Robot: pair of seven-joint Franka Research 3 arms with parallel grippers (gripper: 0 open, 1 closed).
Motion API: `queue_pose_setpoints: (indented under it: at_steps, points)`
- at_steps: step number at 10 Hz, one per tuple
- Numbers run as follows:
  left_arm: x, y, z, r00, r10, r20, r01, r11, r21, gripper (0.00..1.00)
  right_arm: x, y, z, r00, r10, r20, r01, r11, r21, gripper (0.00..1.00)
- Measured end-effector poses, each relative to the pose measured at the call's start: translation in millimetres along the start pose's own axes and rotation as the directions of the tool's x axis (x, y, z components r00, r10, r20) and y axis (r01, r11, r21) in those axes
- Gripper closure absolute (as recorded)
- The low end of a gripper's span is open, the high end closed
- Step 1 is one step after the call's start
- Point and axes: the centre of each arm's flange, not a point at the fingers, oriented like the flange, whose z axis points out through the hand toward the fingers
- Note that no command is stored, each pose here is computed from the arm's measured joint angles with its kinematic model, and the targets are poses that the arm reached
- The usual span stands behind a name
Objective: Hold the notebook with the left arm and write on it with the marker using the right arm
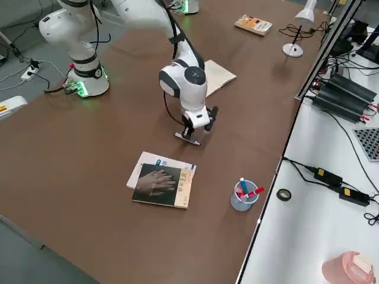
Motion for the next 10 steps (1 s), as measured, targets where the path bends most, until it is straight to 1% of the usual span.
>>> queue_pose_setpoints:
  at_steps: [1,2,3,4,7,8,9,10]
  points:
    - [-6.0,-2.9,-1.3,1.0,-0.005,0.0,0.005,1.0,-0.001,0.0,6.3,-18.8,-16.2,0.999,0.022,0.023,-0.022,1.0,0.009,0.51]
    - [-12.3,-6.3,-3.0,1.0,-0.01,0.004,0.01,1.0,-0.002,0.0,12.5,-40.8,-35.2,0.999,0.036,0.035,-0.037,0.999,0.013,0.44]
    - [-18.2,-9.1,-4.5,1.0,-0.015,0.014,0.015,1.0,-0.002,0.0,16.3,-63.0,-55.4,0.998,0.054,0.039,-0.055,0.998,0.013,0.44]
    - [-23.4,-10.6,-5.2,0.999,-0.018,0.028,0.018,1.0,-0.003,0.0,17.3,-84.6,-76.7,0.996,0.075,0.039,-0.076,0.997,0.013,0.41]
    - [-34.4,-10.7,-4.6,0.996,-0.018,0.084,0.018,1.0,-0.003,0.0,9.3,-133.8,-152.8,0.992,0.12,0.044,-0.12,0.993,0.001,0.15]
    - [-36.3,-10.8,-5.2,0.996,-0.018,0.09,0.018,1.0,-0.004,0.0,6.0,-141.6,-185.9,0.993,0.113,0.025,-0.113,0.994,-0.013,0.04]
    - [-37.3,-11.2,-5.6,0.995,-0.019,0.094,0.019,1.0,-0.004,0.0,2.9,-144.5,-218.9,0.995,0.098,-0.002,-0.099,0.994,-0.039,0.0]
    - [-38.3,-12.8,-5.2,0.995,-0.023,0.099,0.023,1.0,-0.007,0.0,-1.0,-144.7,-251.4,0.996,0.085,-0.029,-0.086,0.993,-0.074,0.0]
